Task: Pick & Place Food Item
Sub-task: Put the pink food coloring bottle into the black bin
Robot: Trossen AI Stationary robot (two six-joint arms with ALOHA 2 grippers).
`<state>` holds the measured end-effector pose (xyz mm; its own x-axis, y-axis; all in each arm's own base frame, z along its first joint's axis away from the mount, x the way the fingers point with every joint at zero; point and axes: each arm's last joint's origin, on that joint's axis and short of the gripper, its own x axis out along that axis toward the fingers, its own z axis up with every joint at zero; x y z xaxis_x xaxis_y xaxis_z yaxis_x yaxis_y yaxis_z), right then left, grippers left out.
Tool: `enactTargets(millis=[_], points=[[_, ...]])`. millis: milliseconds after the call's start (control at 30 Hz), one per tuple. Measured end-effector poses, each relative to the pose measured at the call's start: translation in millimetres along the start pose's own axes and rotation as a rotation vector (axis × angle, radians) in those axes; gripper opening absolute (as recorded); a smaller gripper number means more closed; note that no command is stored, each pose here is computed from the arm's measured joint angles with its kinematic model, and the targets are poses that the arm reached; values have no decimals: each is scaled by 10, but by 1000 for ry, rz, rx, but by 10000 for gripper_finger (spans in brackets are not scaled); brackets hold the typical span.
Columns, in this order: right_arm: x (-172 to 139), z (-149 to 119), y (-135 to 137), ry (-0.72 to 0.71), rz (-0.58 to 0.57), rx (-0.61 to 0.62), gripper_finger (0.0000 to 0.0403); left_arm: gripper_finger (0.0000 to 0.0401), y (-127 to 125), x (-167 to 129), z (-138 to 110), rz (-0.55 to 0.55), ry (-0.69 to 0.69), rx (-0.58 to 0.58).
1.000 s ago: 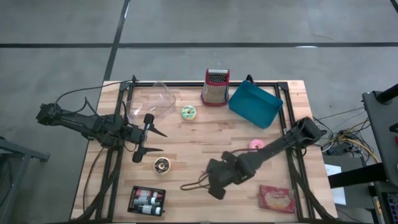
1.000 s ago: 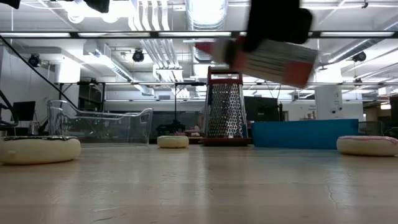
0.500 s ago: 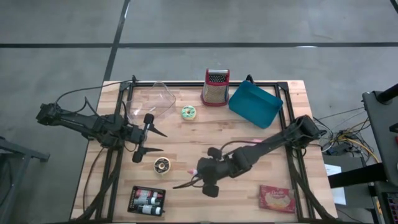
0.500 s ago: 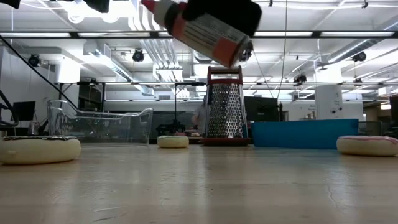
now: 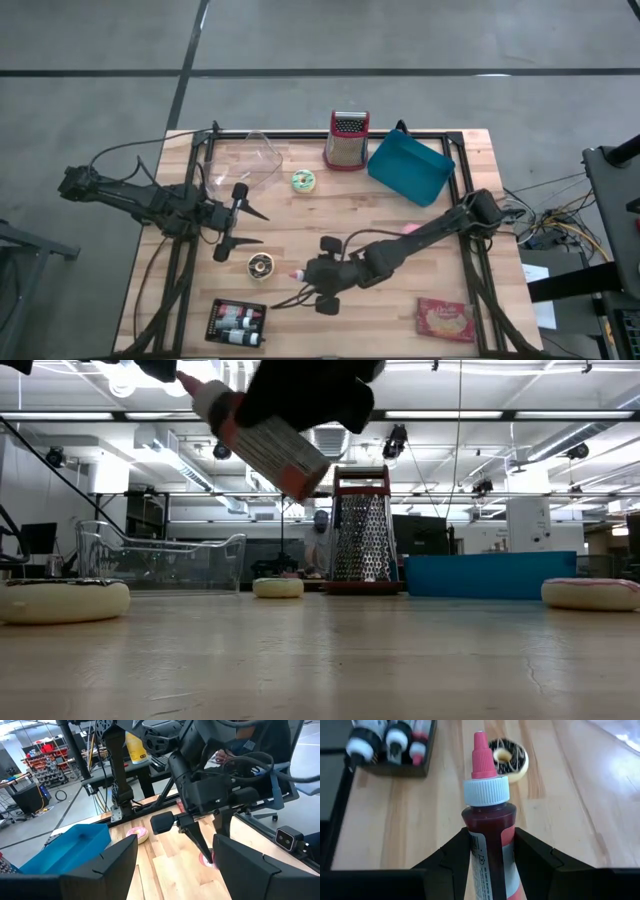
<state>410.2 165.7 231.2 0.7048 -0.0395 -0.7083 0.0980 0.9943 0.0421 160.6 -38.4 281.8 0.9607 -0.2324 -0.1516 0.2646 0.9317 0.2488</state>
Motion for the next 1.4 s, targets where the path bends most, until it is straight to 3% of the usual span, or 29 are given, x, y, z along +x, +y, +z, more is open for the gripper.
enactTargets(millis=[133,433,733,1000,1100,1267,1400], points=[[-64,65,35,-77,-19,26,132,264,0,2,0,0,0,0],[-286,86,163,-266,-306,12,132,264,0,2,0,0,0,0],[-567,48,354,-372,-414,3,132,264,0,2,0,0,0,0],[-910,-51,567,-546,-668,10,132,264,0,2,0,0,0,4],[-929,-43,562,-556,-683,15,132,264,3,3,17,-1,-19,-5],[-878,5,527,-510,-608,-20,132,264,4,15,67,-26,-78,-53],[-876,98,525,-523,-595,-65,132,264,-26,69,62,-125,-91,-106]])
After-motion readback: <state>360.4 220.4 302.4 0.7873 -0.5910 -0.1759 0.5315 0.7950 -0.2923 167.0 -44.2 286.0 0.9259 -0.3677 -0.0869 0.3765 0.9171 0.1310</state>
